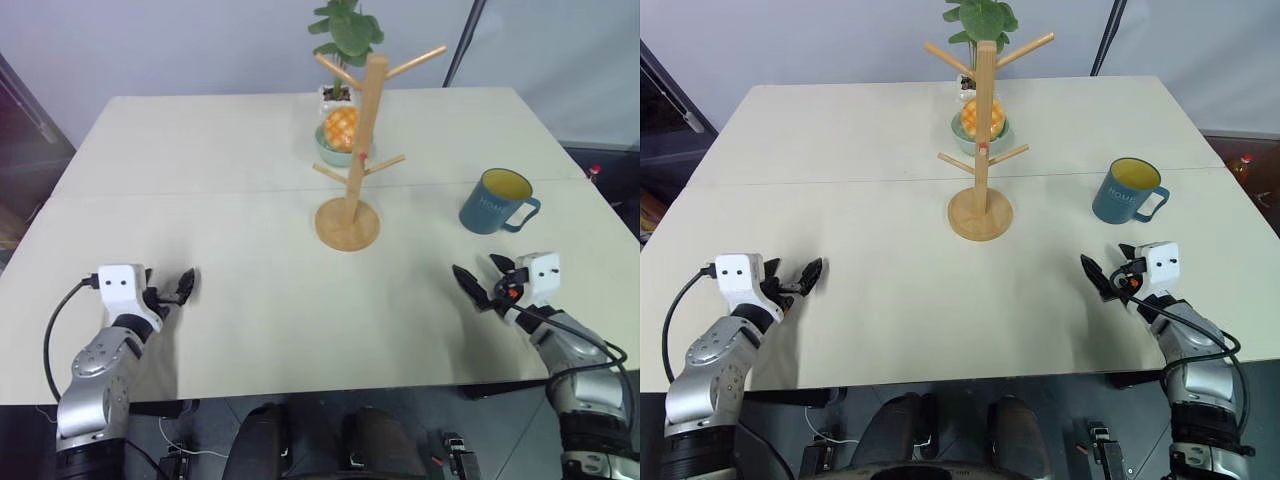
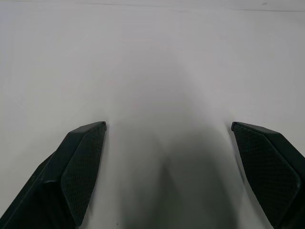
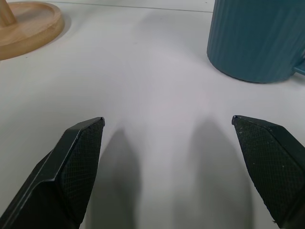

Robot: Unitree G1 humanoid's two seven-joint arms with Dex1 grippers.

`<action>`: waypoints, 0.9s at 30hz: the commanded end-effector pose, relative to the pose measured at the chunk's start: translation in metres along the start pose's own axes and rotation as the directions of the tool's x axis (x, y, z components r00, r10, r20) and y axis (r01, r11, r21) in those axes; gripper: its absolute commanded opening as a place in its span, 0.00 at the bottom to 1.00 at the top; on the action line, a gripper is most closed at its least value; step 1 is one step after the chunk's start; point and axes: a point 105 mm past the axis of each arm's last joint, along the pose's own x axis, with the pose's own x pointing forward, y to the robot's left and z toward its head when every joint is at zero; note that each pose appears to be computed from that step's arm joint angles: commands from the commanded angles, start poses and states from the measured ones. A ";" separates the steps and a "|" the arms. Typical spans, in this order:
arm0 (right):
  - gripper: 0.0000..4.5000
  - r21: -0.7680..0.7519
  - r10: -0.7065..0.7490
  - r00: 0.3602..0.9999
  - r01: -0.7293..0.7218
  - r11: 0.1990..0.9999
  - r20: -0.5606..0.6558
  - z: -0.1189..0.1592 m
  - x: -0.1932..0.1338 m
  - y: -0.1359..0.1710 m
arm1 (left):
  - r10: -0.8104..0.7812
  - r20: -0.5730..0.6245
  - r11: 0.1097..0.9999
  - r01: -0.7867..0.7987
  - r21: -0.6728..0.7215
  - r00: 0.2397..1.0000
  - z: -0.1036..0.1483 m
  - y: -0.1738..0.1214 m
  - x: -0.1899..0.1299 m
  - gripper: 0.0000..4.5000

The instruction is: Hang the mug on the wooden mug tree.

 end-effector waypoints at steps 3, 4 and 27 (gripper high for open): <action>0.99 -0.021 0.006 0.999 -0.005 1.000 0.033 0.009 0.002 0.005 | -0.011 0.052 1.000 0.010 0.020 0.999 0.016 -0.003 -0.002 1.00; 0.99 -0.020 0.003 1.000 -0.002 1.000 0.030 0.008 0.002 0.005 | -0.016 0.055 1.000 0.015 0.013 0.998 0.017 -0.005 -0.001 1.00; 0.99 -0.023 -0.504 0.856 0.509 0.860 0.112 0.023 -0.001 -0.074 | -0.823 0.077 0.559 0.780 0.281 0.562 0.063 -0.179 -0.038 1.00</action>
